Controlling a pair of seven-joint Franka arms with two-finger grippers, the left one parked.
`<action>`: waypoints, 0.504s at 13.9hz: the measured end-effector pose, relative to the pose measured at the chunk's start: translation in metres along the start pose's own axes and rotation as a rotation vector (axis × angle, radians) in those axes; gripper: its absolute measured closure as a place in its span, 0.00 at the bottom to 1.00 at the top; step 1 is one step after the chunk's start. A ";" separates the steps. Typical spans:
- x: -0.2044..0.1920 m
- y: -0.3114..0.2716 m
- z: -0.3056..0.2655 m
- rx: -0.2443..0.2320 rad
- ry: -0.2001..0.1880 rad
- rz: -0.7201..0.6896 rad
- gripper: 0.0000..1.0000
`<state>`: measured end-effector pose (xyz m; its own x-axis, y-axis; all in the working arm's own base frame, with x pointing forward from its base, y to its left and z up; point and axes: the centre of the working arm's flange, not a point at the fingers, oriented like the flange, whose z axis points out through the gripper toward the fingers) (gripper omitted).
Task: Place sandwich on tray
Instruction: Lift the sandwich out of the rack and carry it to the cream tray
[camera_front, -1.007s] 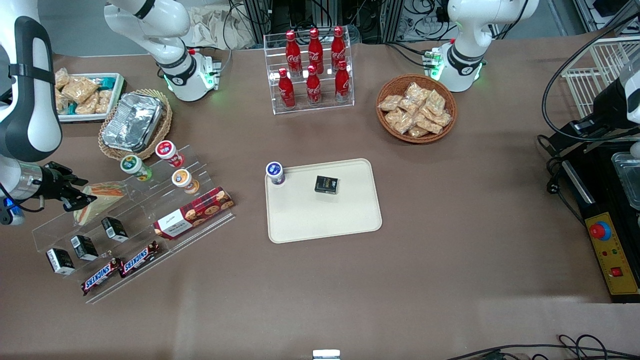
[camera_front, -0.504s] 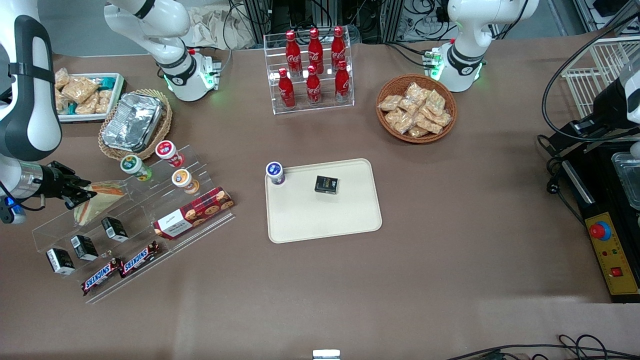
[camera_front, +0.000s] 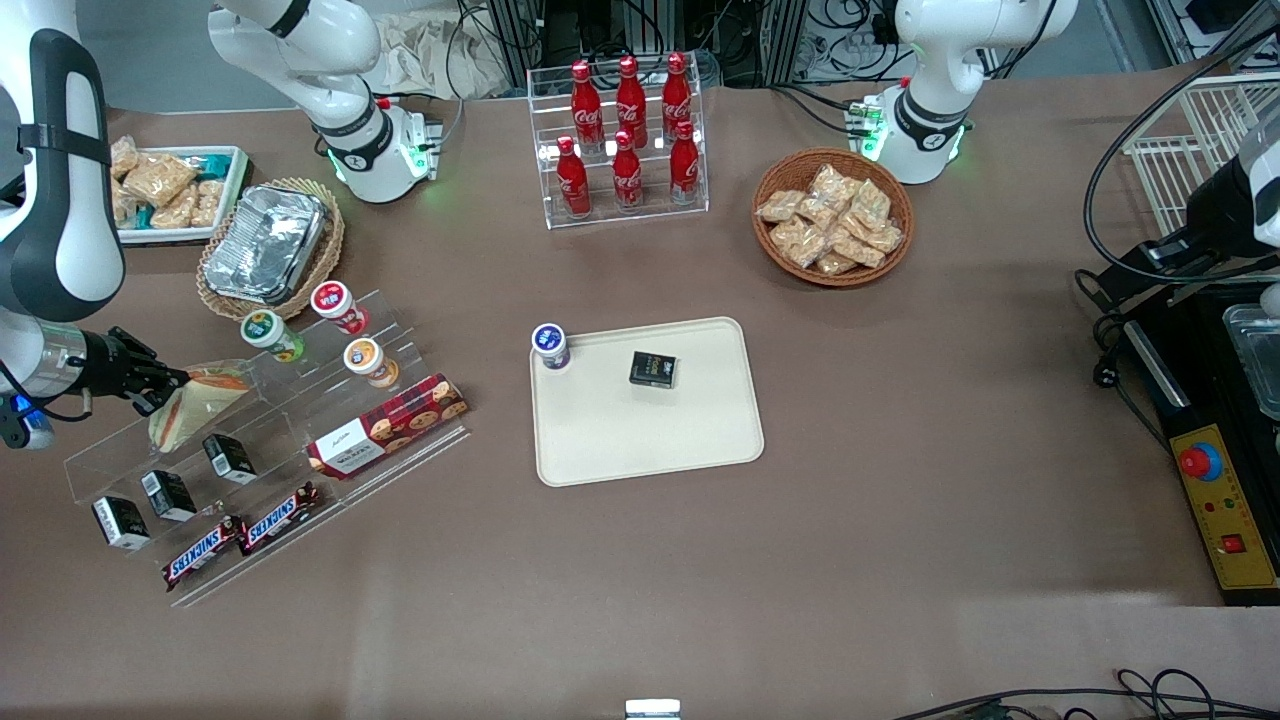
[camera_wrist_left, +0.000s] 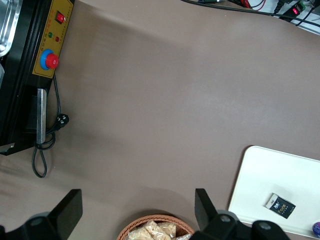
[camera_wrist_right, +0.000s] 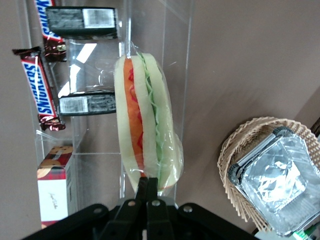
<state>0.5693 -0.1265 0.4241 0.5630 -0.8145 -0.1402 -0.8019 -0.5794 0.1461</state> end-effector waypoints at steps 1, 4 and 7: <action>0.000 0.000 -0.003 0.004 0.004 -0.029 0.99; 0.003 -0.002 -0.024 0.031 0.038 -0.108 0.99; 0.003 -0.002 -0.060 0.060 0.081 -0.223 0.99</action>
<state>0.5844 -0.1293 0.4818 0.7397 -0.6677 -0.0831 -0.6649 -0.7443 0.0620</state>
